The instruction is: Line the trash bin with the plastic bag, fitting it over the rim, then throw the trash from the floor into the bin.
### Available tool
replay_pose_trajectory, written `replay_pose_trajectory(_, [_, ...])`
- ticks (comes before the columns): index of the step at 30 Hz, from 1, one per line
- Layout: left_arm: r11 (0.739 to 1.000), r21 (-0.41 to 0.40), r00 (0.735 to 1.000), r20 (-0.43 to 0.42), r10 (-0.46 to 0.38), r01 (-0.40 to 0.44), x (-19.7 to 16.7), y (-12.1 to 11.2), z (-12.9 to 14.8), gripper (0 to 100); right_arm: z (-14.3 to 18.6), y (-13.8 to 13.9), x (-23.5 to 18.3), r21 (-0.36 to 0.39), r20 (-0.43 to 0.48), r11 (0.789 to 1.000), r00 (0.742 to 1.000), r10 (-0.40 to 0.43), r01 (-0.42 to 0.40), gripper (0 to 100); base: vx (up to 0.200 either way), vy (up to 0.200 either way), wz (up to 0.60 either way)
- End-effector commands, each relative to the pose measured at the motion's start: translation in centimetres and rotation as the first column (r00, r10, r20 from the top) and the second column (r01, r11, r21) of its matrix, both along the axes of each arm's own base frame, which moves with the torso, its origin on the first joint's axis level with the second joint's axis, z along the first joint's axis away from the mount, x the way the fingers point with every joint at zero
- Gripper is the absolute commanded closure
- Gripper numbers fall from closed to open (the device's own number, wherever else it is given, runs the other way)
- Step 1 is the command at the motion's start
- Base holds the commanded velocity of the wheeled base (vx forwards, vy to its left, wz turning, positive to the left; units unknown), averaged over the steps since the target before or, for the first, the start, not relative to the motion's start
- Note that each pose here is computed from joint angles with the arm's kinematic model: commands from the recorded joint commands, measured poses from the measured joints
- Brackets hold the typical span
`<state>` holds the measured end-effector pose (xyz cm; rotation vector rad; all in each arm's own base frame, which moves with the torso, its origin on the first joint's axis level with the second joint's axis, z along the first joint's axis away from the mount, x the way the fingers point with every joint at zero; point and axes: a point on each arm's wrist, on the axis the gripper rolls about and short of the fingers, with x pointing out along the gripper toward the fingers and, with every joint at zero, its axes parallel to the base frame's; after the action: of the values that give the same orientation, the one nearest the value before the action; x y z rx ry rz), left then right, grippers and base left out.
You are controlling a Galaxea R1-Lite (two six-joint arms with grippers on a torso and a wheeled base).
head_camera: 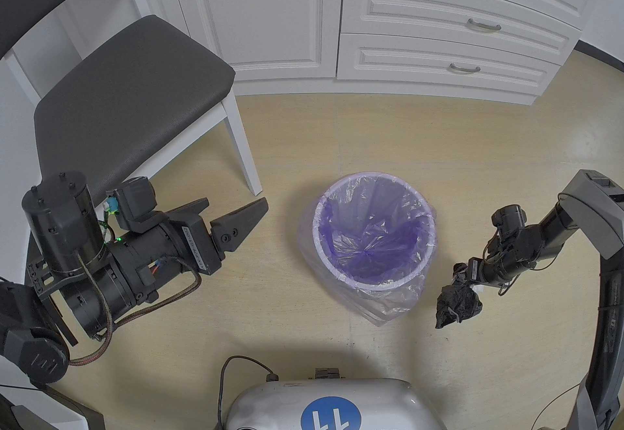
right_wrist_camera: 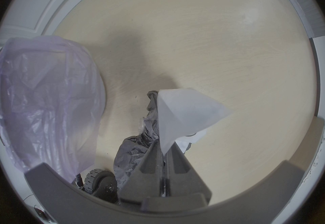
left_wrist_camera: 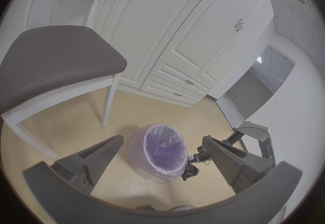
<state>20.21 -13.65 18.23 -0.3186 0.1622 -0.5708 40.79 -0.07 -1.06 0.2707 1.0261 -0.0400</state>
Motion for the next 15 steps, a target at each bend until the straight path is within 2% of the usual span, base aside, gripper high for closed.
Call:
replay_pose_trajectory(1, [1.0, -0.008, 1.0, 0.011, -0.003, 0.003, -0.5, 0.3, 0.4, 0, 4.3, -0.4, -1.3, -0.011, 0.085, 1.0, 0.996, 0.011, -0.01, 100, 0.0, 0.0, 0.0])
replay_pose_trajectory(11, [1.0, 0.0, 1.0, 0.003, -0.007, 0.007, -0.9, 0.1, 0.1, 0, 8.4, -0.8, -4.4, -0.077, 0.149, 0.995, 0.985, 0.082, -0.071, 100, 0.0, 0.0, 0.0])
replay_pose_trajectory(15, [1.0, 0.002, 0.999, 0.046, -0.007, 0.007, -1.5, 0.6, 1.0, 0, 11.2, -0.8, -6.2, -0.094, 0.207, 0.993, 0.975, 0.085, -0.066, 100, 0.0, 0.0, 0.0])
